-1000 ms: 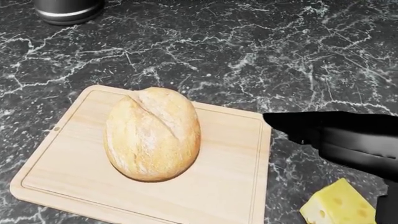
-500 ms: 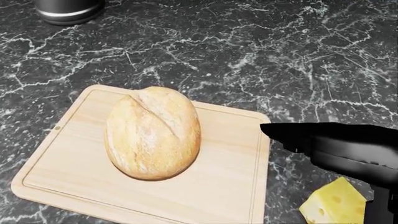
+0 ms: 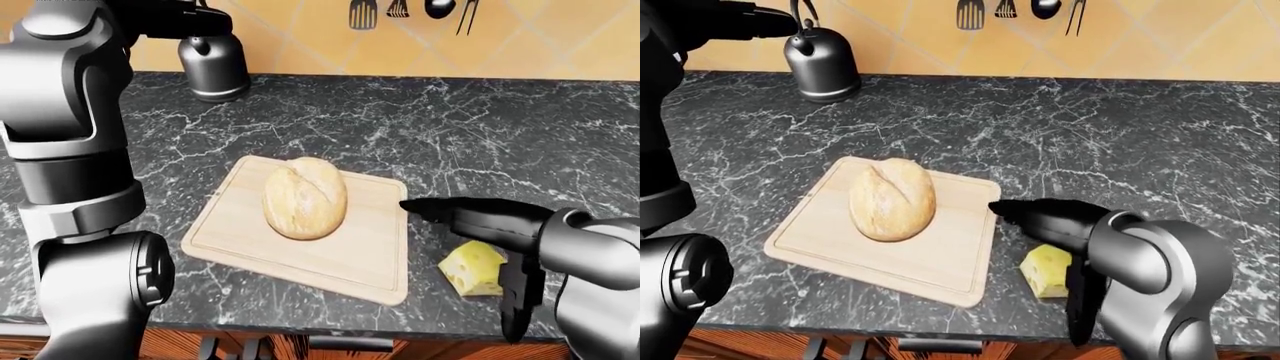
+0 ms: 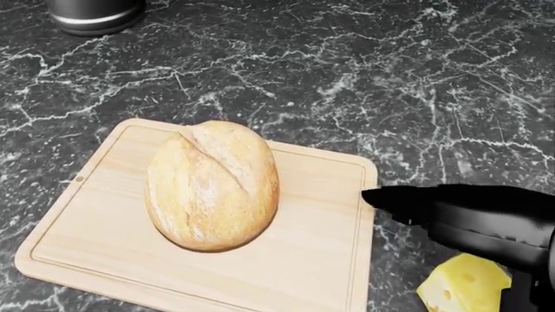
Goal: Pick up the wedge of cheese and place it on the slice of bread to prepare a simple cheese on bread dish.
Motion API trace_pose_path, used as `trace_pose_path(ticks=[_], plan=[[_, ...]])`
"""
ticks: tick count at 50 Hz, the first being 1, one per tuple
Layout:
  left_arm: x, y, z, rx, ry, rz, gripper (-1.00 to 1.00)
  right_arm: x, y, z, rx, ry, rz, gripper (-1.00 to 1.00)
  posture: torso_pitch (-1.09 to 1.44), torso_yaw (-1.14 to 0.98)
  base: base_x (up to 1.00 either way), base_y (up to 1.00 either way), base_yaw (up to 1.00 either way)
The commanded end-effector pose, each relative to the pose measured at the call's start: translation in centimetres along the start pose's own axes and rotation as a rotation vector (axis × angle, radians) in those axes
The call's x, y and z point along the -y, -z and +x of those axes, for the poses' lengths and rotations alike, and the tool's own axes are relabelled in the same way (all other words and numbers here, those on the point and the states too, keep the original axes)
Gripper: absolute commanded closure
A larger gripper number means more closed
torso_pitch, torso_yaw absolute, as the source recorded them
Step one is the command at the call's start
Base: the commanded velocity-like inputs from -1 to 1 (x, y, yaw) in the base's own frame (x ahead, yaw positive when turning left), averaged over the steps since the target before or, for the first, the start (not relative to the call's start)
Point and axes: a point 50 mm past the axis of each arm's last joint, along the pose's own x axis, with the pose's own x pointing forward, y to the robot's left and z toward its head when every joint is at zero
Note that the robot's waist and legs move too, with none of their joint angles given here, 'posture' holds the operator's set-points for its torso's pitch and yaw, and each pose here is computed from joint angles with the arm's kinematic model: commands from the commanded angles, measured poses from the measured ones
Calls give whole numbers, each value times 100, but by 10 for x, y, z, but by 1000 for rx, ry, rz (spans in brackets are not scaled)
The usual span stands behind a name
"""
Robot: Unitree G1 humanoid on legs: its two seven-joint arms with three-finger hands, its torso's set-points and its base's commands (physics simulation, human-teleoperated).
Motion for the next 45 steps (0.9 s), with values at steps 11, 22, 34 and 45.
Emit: trace_pose_path(ticks=[11,22,34,45], plan=[[-6,-25,-7,101,-16,-9,-100,5,-2,-8,-8,42,-18,7,0,0,0,0,0],[-5,-25,-7,103,-14,-8,-100,8,-3,-10,-9,48,-24,70,0,0,0,0,0],[-6,-29,-7,107,-18,-5,-100,24,-9,-16,3,84,-40,100,0,0,0,0,0],[-8,-29,-7,108,-23,-8,-100,47,-16,-33,9,131,-56,100,0,0,0,0,0]])
